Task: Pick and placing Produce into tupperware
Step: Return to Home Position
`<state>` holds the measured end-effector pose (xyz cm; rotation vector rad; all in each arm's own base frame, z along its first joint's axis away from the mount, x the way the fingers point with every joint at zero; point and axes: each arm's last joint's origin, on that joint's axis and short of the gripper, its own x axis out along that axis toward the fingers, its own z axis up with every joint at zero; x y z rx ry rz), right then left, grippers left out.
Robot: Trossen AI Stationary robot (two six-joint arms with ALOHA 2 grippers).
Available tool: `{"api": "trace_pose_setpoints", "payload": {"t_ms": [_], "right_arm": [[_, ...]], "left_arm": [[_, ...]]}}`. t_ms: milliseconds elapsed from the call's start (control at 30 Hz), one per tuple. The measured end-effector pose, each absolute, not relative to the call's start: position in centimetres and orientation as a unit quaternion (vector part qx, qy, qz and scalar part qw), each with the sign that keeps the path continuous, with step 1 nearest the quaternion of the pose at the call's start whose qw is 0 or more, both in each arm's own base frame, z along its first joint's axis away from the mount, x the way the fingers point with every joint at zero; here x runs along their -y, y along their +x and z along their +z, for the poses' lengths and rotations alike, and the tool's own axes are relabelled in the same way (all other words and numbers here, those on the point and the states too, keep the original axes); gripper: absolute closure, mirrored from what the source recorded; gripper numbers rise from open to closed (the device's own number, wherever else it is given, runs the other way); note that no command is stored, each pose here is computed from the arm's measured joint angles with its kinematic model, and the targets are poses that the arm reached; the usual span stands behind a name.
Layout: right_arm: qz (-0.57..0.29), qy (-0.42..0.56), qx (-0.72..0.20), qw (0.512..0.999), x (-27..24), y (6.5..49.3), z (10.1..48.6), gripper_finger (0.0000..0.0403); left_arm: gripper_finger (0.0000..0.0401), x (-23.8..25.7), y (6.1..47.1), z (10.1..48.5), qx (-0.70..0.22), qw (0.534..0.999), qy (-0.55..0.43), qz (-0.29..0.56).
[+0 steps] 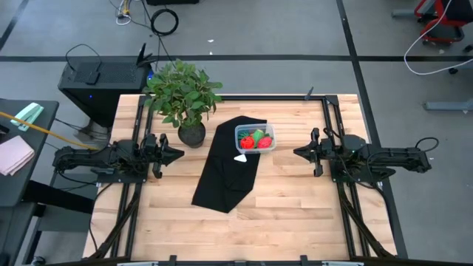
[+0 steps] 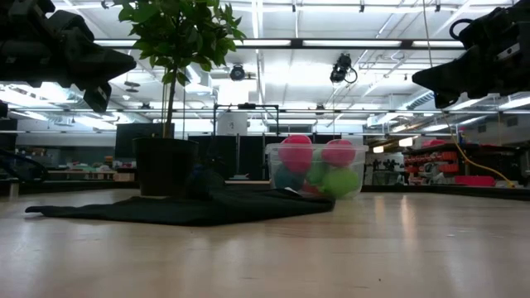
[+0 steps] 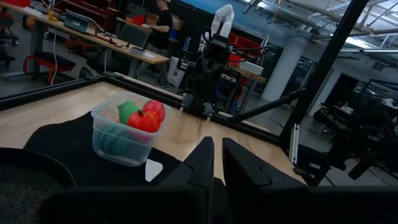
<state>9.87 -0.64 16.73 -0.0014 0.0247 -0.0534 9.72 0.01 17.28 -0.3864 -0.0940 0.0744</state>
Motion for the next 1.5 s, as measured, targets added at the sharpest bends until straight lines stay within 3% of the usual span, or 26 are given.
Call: {"api": "trace_pose_setpoints", "payload": {"t_ms": [1200, 1500], "right_arm": [[-0.027, -0.001, -0.013, 1.000, 0.64, 9.87, 16.73, 0.0368], [-0.027, -0.001, -0.012, 1.000, 0.64, 9.87, 16.73, 0.0368]], "left_arm": [[0.0373, -0.01, 9.72, 17.29, 0.047, 0.980, -0.192, 0.037], [0.0361, -0.01, 9.72, 17.27, 0.047, 0.980, -0.192, 0.037]]}}
